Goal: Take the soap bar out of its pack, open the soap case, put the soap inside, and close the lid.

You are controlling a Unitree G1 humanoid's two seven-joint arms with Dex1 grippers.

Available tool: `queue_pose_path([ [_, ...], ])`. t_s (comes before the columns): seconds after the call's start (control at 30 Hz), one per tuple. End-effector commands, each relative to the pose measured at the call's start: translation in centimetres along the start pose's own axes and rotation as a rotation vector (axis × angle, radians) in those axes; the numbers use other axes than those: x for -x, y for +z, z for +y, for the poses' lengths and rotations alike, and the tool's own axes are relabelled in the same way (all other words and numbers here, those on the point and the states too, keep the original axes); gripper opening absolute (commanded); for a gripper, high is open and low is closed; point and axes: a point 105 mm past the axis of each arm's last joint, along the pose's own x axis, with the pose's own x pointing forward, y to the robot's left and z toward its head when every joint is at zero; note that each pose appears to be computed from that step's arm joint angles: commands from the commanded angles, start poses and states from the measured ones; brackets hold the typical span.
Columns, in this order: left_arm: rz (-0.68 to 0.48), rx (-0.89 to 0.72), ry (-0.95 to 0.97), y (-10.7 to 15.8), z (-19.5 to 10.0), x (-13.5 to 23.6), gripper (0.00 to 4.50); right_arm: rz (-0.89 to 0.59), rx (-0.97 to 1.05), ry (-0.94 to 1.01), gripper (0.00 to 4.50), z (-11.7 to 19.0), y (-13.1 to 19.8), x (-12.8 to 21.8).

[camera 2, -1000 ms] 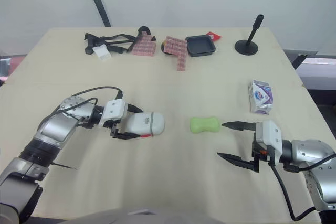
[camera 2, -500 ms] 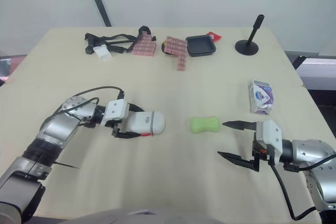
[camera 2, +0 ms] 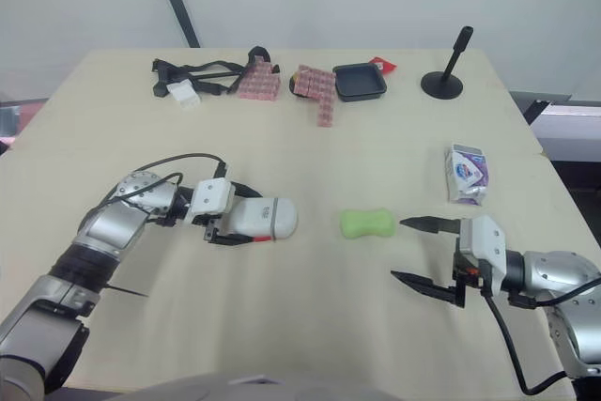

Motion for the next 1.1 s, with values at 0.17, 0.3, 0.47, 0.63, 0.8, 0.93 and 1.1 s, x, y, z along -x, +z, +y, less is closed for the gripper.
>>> queue_pose_path([
  [0.17, -0.015, -0.037, 0.022, 0.4, 0.5, 0.1, 3.48, 0.0, 0.032, -0.01, 4.5, -0.1, 0.3, 0.5],
  [0.3, -0.022, -0.036, 0.031, 0.4, 0.6, 0.1, 3.48, 0.003, 0.033, -0.007, 4.5, -0.2, 0.2, 0.6],
  [0.47, -0.094, -0.052, 0.067, 1.3, 0.8, 0.4, 3.48, -0.016, 0.016, -0.013, 4.5, -0.4, 0.5, 0.6],
  [0.63, -0.195, -0.128, 0.135, 3.0, 1.3, 1.0, 3.48, -0.044, -0.068, -0.015, 4.5, -0.7, 1.5, 0.3],
  [0.8, -0.299, -0.235, 0.215, 5.4, 1.6, 1.3, 3.48, -0.099, -0.263, -0.042, 4.5, -1.5, 3.8, -0.2],
  [0.93, -0.366, -0.32, 0.261, 7.4, 1.2, 0.5, 3.48, -0.123, -0.54, -0.052, 4.5, -2.1, 6.3, -1.5],
  [1.1, -0.384, -0.38, 0.286, 8.2, 0.3, -0.8, 3.48, -0.042, -0.759, -0.047, 4.5, -1.5, 7.1, -3.0],
])
